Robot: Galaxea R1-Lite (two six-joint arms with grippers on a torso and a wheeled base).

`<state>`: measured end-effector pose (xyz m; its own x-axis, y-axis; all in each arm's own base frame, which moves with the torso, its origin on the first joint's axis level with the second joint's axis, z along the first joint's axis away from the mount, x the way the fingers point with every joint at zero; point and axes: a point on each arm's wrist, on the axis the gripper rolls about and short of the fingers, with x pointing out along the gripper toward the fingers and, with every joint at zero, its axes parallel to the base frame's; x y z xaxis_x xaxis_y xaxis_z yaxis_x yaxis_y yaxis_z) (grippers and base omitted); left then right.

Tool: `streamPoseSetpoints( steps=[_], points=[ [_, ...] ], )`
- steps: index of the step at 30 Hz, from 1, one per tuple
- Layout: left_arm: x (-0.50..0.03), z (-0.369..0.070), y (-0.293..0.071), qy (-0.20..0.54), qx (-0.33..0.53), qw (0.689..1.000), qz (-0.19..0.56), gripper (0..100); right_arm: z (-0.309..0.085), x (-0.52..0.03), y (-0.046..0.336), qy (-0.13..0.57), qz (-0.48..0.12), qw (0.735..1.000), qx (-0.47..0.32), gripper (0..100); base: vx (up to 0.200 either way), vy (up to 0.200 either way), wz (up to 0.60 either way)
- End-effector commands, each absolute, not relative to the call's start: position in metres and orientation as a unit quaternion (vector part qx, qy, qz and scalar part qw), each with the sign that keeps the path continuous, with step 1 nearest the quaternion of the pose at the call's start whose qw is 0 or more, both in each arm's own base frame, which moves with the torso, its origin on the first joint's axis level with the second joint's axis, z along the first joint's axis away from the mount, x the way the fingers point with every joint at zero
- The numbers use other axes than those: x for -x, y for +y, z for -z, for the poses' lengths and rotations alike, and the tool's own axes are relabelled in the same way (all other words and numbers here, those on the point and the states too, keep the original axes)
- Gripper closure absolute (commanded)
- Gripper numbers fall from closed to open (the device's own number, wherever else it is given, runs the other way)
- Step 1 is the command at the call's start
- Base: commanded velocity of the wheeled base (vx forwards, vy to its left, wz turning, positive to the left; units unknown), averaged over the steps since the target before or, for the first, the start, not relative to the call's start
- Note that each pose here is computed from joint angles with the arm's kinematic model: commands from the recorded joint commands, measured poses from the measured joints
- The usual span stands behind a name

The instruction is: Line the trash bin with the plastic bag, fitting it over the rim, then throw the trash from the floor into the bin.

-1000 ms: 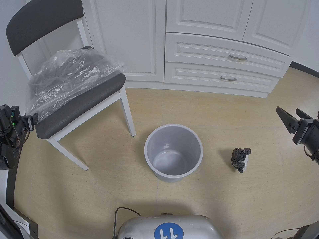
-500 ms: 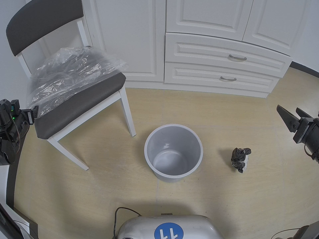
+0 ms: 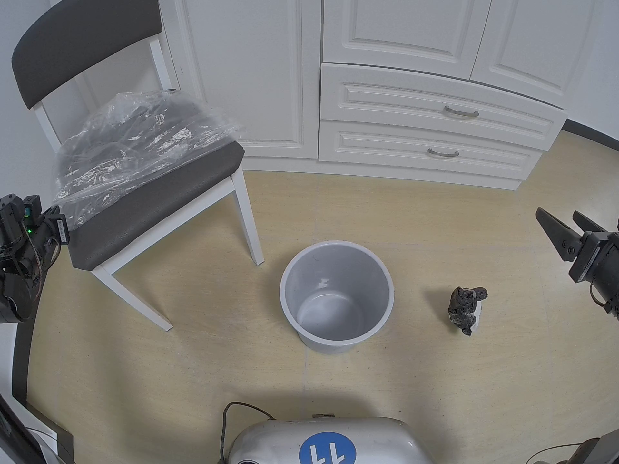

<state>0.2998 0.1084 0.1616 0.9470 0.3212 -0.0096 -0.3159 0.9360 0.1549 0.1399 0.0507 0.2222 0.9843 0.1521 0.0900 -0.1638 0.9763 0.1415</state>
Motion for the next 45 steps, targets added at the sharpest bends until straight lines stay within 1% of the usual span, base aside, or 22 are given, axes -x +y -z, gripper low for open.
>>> streamPoseSetpoints(
  steps=[1,10,19,22,27,31,33,41,45],
  points=[
    [-0.292,-0.170,0.102,0.004,-0.078,0.985,-0.157,100,-0.223,-0.139,0.050,-0.041,-0.080,0.993,-0.075,0,0.000,0.000,0.00],
    [-0.289,-0.177,0.093,-0.009,-0.078,0.987,-0.142,100,-0.220,-0.140,0.051,-0.036,-0.080,0.993,-0.073,0,0.000,0.000,0.00],
    [-0.280,-0.176,0.079,-0.045,-0.083,0.992,-0.082,100,-0.217,-0.139,0.051,-0.029,-0.081,0.994,-0.067,0,0.000,0.000,0.00],
    [-0.279,-0.179,0.067,-0.074,-0.088,0.992,-0.058,100,-0.213,-0.138,0.052,-0.020,-0.084,0.994,-0.061,0,0.000,0.000,0.00],
    [-0.275,-0.187,0.045,-0.094,-0.086,0.992,-0.023,100,-0.209,-0.137,0.052,-0.011,-0.085,0.995,-0.052,0,0.000,0.000,0.00],
    [-0.267,-0.196,0.026,-0.112,-0.075,0.991,0.011,100,-0.207,-0.137,0.052,-0.010,-0.091,0.995,-0.045,0,0.000,0.000,0.00],
    [-0.260,-0.204,0.010,-0.125,-0.061,0.990,0.039,100,-0.207,-0.136,0.052,-0.014,-0.093,0.995,-0.042,0,0.000,0.000,0.00],
    [-0.250,-0.214,-0.020,-0.133,-0.046,0.985,0.095,100,-0.204,-0.137,0.052,-0.005,-0.094,0.995,-0.032,0,0.000,0.000,0.00],
    [-0.240,-0.215,-0.049,-0.133,-0.010,0.979,0.156,100,-0.200,-0.138,0.053,0.004,-0.094,0.995,-0.029,0,0.000,0.000,0.00]
  ],
)
